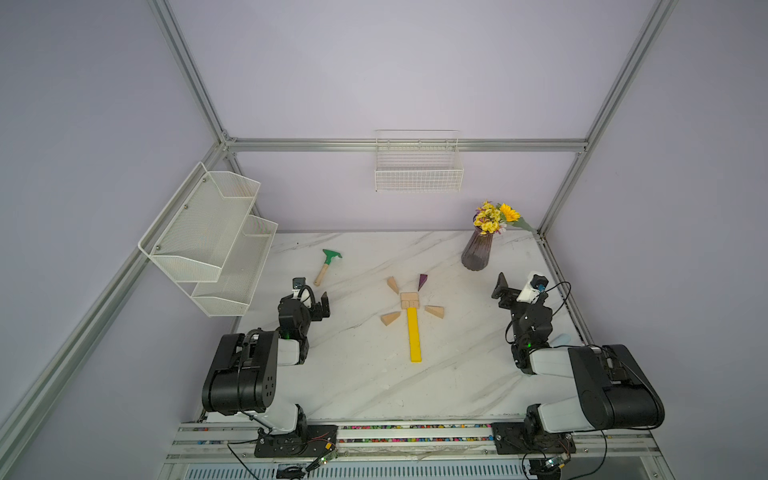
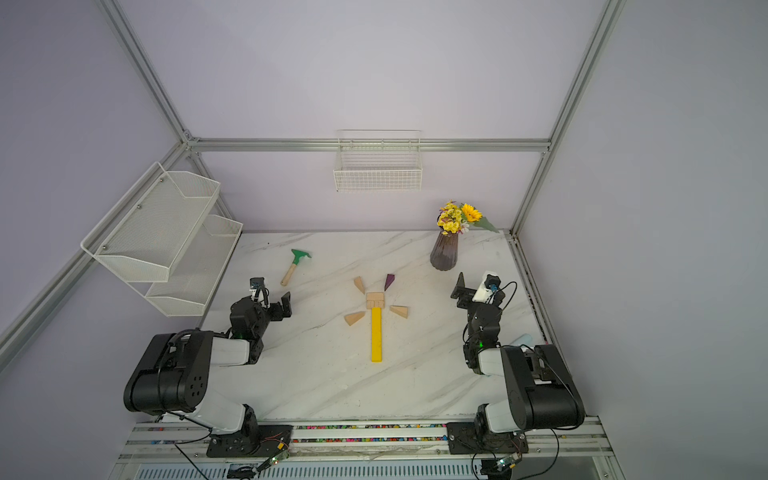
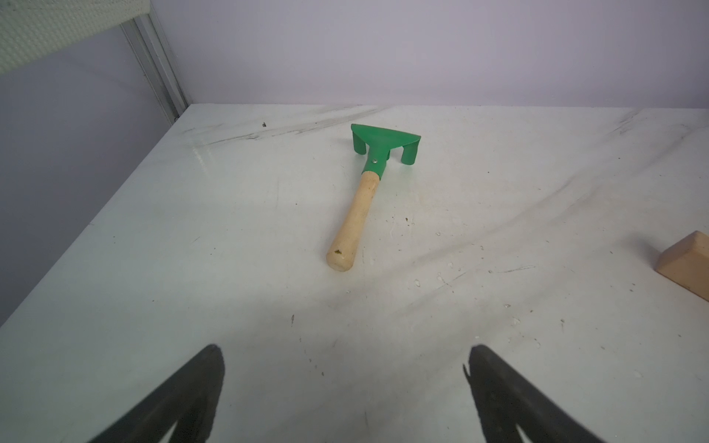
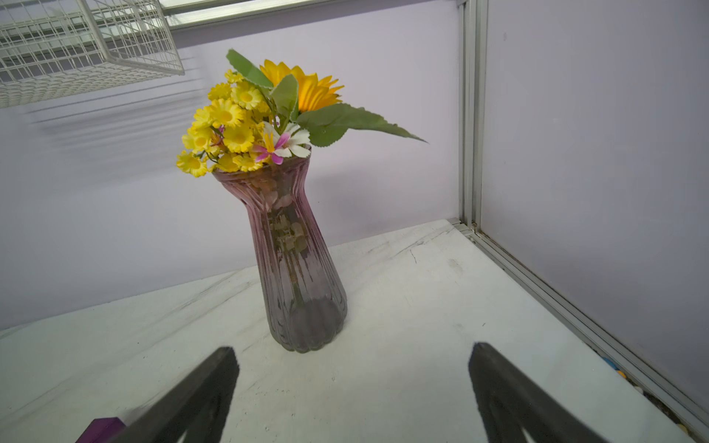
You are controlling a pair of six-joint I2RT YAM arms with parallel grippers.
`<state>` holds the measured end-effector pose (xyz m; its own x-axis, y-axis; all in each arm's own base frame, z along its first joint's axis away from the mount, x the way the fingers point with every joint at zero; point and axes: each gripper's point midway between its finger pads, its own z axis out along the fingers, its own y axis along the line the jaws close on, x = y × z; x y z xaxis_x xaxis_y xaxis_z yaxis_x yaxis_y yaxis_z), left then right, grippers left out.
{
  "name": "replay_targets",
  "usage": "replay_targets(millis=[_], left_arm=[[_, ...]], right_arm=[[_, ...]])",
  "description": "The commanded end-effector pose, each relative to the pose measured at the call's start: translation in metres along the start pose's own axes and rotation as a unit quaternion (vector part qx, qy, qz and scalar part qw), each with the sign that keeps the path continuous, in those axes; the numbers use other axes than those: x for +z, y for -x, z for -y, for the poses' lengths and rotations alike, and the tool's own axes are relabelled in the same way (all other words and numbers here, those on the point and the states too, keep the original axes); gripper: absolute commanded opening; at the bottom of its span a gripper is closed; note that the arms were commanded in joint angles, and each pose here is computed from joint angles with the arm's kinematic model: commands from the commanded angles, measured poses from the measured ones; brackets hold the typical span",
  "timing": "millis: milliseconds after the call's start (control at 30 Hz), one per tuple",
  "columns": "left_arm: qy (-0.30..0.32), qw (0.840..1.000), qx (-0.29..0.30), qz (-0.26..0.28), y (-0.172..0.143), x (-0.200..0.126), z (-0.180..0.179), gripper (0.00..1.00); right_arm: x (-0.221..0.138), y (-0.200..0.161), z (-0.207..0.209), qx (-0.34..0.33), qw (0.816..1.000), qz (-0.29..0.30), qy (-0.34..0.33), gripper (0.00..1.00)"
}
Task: Assemble a small pinwheel with building blocks
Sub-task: Reset both arms
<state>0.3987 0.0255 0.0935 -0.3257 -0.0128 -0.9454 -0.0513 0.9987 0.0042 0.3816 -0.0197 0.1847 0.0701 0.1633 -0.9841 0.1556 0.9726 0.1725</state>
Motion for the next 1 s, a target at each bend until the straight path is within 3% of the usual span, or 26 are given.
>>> replay_targets(millis=[0, 100, 233, 333, 433, 467, 533, 567, 967], left_arm=[[0.004, 0.999, 0.009, 0.032, 0.018, 0.0, -0.001, 1.0], [0.004, 0.999, 0.009, 0.032, 0.018, 0.0, -0.001, 1.0], [0.004, 0.999, 0.009, 0.032, 0.018, 0.001, -0.001, 1.0], [0.004, 0.999, 0.009, 0.032, 0.018, 0.001, -0.001, 1.0], [0.004, 0.999, 0.009, 0.032, 0.018, 0.001, -0.001, 1.0], [0.004, 0.999, 0.009, 0.032, 0.018, 0.001, -0.001, 1.0], [0.004, 0.999, 0.009, 0.032, 0.018, 0.001, -0.001, 1.0], [0.003, 0.999, 0.009, 0.032, 0.018, 0.001, -0.001, 1.0], [0.004, 0.999, 0.01, 0.034, 0.018, -0.001, -0.001, 1.0]], right_arm=[[0.001, 0.016, -0.001, 0.015, 1.0, 0.027, 0.002, 0.97], [0.0, 0.017, 0.002, 0.012, 1.0, 0.027, 0.001, 0.97], [-0.003, 0.025, 0.015, -0.058, 0.997, 0.052, -0.024, 0.97], [0.014, 0.016, 0.017, -0.044, 0.998, 0.039, 0.013, 0.97], [0.021, -0.003, 0.027, -0.029, 0.999, 0.034, -0.005, 0.97], [0.024, -0.008, 0.03, -0.017, 1.0, 0.006, -0.009, 0.98], [0.02, -0.002, 0.032, -0.026, 0.999, 0.035, -0.006, 0.97], [0.024, -0.006, 0.032, -0.026, 1.0, 0.016, -0.008, 0.97], [0.022, -0.004, 0.032, -0.031, 0.999, 0.024, -0.007, 0.97]])
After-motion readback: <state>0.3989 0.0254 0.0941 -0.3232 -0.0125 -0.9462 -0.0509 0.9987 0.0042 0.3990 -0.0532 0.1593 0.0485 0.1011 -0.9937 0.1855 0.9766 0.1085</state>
